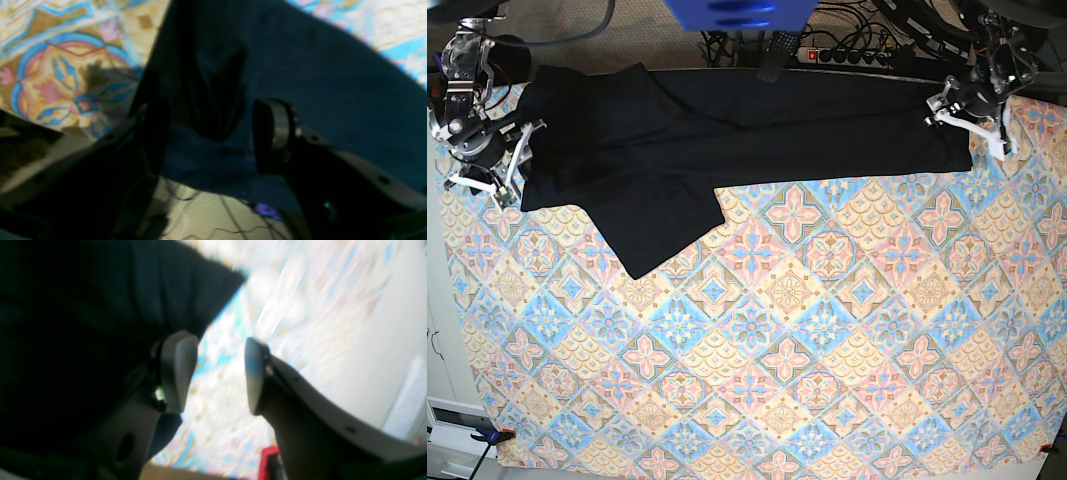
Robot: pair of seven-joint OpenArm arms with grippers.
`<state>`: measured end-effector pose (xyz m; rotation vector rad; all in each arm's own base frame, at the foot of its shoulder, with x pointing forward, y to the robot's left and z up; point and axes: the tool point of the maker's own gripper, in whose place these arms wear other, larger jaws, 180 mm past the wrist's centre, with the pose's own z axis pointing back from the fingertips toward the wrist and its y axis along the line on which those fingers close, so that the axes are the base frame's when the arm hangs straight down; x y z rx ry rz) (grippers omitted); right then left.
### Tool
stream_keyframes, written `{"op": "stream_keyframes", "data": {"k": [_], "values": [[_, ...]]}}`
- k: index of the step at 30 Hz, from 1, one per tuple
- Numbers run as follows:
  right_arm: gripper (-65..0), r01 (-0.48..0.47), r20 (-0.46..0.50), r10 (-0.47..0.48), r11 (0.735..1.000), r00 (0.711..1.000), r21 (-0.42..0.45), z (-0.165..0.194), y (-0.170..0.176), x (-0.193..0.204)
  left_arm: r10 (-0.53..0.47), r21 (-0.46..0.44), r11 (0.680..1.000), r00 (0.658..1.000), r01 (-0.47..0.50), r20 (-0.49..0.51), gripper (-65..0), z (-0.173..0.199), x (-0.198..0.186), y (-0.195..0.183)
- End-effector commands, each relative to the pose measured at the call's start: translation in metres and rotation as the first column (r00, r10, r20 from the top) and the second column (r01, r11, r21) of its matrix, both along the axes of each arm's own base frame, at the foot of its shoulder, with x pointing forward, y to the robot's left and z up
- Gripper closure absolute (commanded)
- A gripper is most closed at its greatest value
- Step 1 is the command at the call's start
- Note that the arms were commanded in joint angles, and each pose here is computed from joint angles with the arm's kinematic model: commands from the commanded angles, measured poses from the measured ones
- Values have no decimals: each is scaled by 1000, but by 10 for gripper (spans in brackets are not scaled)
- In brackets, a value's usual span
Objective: Fold the T-shirt properly
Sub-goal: 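Drag the folded shirt with both grippers toward the robot's base, then release the shirt and reposition both grippers over its ends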
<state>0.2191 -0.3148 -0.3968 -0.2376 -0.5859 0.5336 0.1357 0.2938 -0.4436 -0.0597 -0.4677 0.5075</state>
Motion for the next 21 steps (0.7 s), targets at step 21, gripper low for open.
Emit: {"op": "stream_keyframes", "data": {"k": [21], "values": [[-263, -159, -19, 161, 985, 987, 63, 3, 85, -13, -241, 133, 959, 968, 249, -70, -391, 38, 16, 46]]}}
